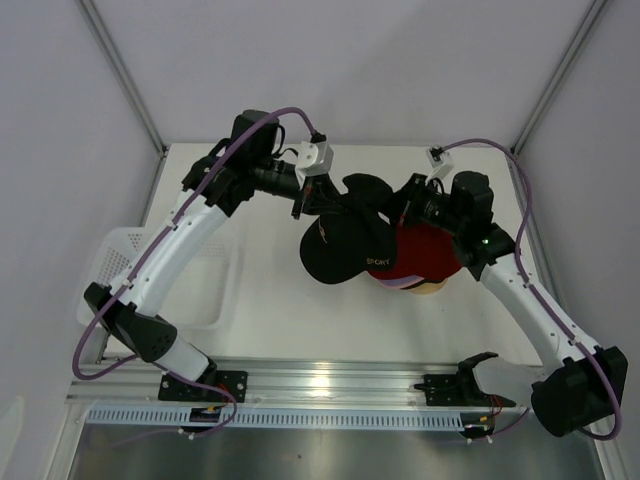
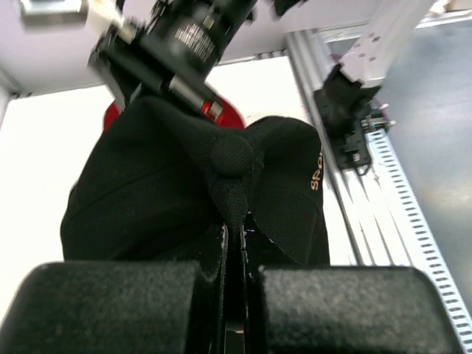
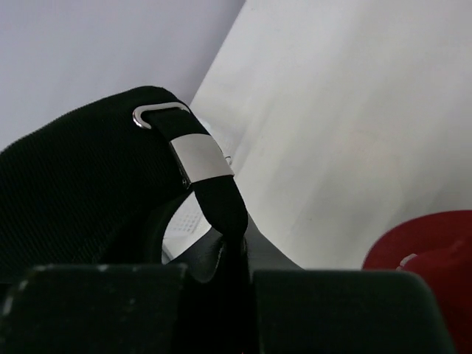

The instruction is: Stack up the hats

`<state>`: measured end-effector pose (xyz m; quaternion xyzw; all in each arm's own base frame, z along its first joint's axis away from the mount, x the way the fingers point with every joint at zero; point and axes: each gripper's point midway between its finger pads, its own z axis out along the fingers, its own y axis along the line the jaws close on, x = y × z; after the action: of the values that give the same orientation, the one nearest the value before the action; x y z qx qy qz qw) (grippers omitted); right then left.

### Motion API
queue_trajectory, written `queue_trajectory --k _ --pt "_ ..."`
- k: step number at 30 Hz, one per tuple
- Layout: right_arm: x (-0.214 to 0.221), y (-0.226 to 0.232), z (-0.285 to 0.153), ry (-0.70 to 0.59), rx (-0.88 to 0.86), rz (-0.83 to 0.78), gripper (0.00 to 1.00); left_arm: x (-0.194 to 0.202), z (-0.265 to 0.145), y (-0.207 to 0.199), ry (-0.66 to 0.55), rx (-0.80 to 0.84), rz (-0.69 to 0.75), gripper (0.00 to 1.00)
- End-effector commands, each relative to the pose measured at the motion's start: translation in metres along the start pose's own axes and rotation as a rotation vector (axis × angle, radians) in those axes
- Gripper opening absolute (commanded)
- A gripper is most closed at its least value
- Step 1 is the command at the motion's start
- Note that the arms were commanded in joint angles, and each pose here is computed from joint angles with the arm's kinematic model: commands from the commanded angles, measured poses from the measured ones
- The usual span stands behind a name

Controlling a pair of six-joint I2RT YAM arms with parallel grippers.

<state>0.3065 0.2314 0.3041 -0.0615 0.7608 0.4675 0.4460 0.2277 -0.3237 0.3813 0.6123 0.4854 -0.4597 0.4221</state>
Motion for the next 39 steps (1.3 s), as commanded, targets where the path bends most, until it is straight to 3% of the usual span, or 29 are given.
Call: queue_trajectory --k 1,6,10,13,17,19,23,31,36,39 --pt "-0.041 0.005 -0.018 -0.110 0.112 -0.119 0.00 -0.016 -0.002 0.014 -0.001 -0.079 0.084 0.01" --pt "-0.080 -0.007 -0.058 -0.233 0.324 -0.234 0.00 0.015 -0.005 0.054 0.089 -0.289 -0.050 0.02" --pt "-0.092 -0.035 -0.087 -0.249 0.463 -0.211 0.00 0.033 -0.004 0.080 0.116 -0.415 -0.192 0.11" --pt "-0.091 -0.063 -0.108 -0.249 0.546 -0.173 0.00 0.048 0.002 0.094 0.126 -0.455 -0.280 0.11" --pt "-0.081 -0.083 -0.128 -0.230 0.626 -0.137 0.00 0.064 0.020 0.107 0.146 -0.438 -0.321 0.08" --pt "-0.072 -0.090 -0.136 -0.207 0.670 -0.119 0.00 0.053 0.032 0.105 0.130 -0.393 -0.321 0.06" --pt "-0.062 -0.098 -0.158 -0.218 0.767 -0.113 0.00 0.060 0.067 0.095 0.163 -0.298 -0.351 0.06" --pt "-0.051 -0.137 -0.193 -0.173 0.978 -0.042 0.00 0.046 0.088 0.080 0.124 -0.237 -0.463 0.10" --pt "-0.047 -0.160 -0.197 -0.166 1.029 -0.030 0.06 0.061 0.101 0.082 0.177 -0.310 -0.450 0.30" --pt "-0.051 -0.172 -0.192 -0.206 1.019 -0.007 0.06 0.074 0.110 0.090 0.233 -0.392 -0.399 0.34"
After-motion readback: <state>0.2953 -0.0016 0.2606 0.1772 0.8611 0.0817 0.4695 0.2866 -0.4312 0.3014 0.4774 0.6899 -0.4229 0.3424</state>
